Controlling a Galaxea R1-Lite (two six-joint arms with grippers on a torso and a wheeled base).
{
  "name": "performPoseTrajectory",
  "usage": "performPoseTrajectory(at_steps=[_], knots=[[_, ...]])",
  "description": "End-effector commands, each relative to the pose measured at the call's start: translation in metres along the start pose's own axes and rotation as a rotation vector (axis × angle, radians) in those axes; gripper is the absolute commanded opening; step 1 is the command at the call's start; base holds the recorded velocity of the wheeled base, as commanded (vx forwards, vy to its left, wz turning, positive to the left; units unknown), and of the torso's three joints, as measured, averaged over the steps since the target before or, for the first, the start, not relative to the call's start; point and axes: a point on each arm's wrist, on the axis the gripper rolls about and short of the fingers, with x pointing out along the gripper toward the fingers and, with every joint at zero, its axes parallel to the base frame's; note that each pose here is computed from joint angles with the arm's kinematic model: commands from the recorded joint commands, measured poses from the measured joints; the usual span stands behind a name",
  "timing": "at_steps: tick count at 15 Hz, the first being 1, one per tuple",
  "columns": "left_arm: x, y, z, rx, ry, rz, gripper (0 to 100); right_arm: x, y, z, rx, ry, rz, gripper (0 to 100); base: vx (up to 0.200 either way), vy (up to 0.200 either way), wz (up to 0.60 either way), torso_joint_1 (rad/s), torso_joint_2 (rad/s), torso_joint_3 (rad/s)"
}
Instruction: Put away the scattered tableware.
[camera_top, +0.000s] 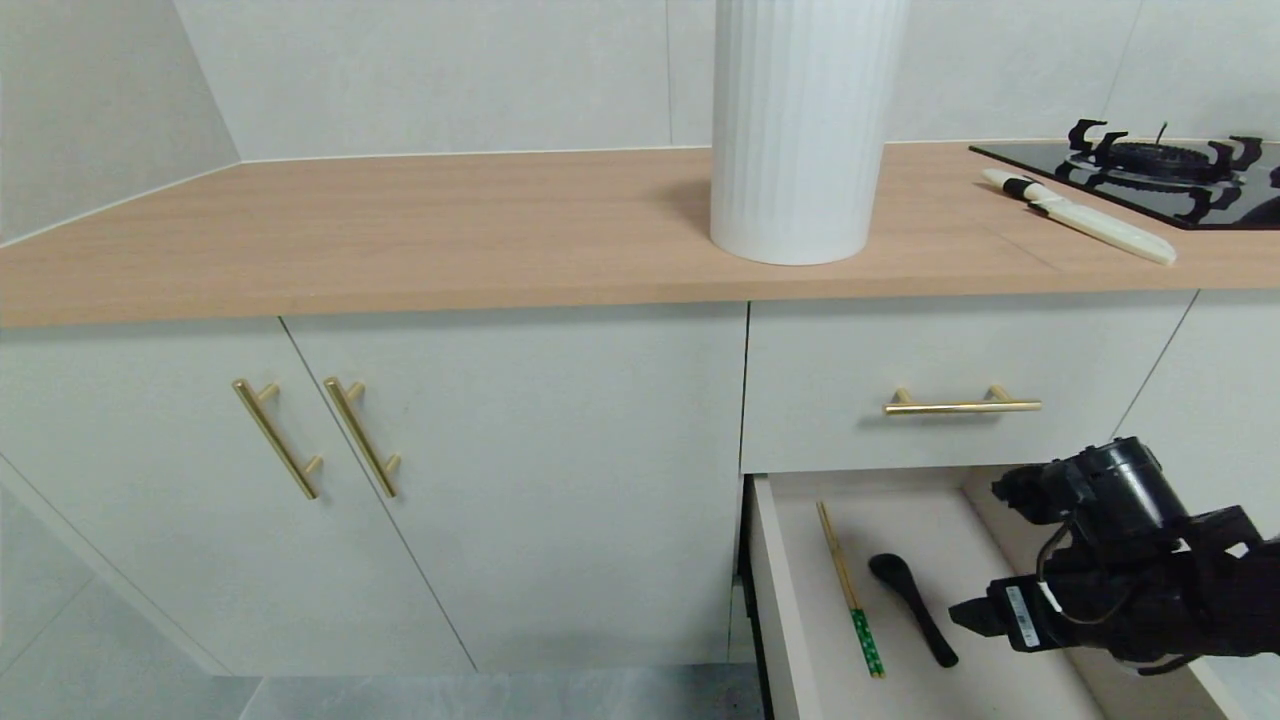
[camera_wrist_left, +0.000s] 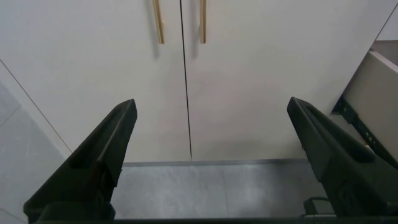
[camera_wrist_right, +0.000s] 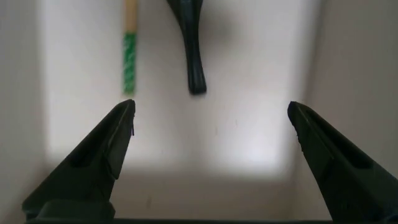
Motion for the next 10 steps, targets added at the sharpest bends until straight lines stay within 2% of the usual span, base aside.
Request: performPoseTrajectory(at_steps=[1,10], knots=[[0.0,0.0,0.0,0.0,0.001,0.001,100,-0.048,0.004,-0.004,-0.019,-0.08,0.061,100,0.0,0.0,0.0,0.0,0.0,0.0],[0.0,0.0,0.0,0.0,0.001,0.001,100,-0.078,-0.001,-0.004,0.011,-0.136,0.078,100,0.0,0.0,0.0,0.0,0.0,0.0]])
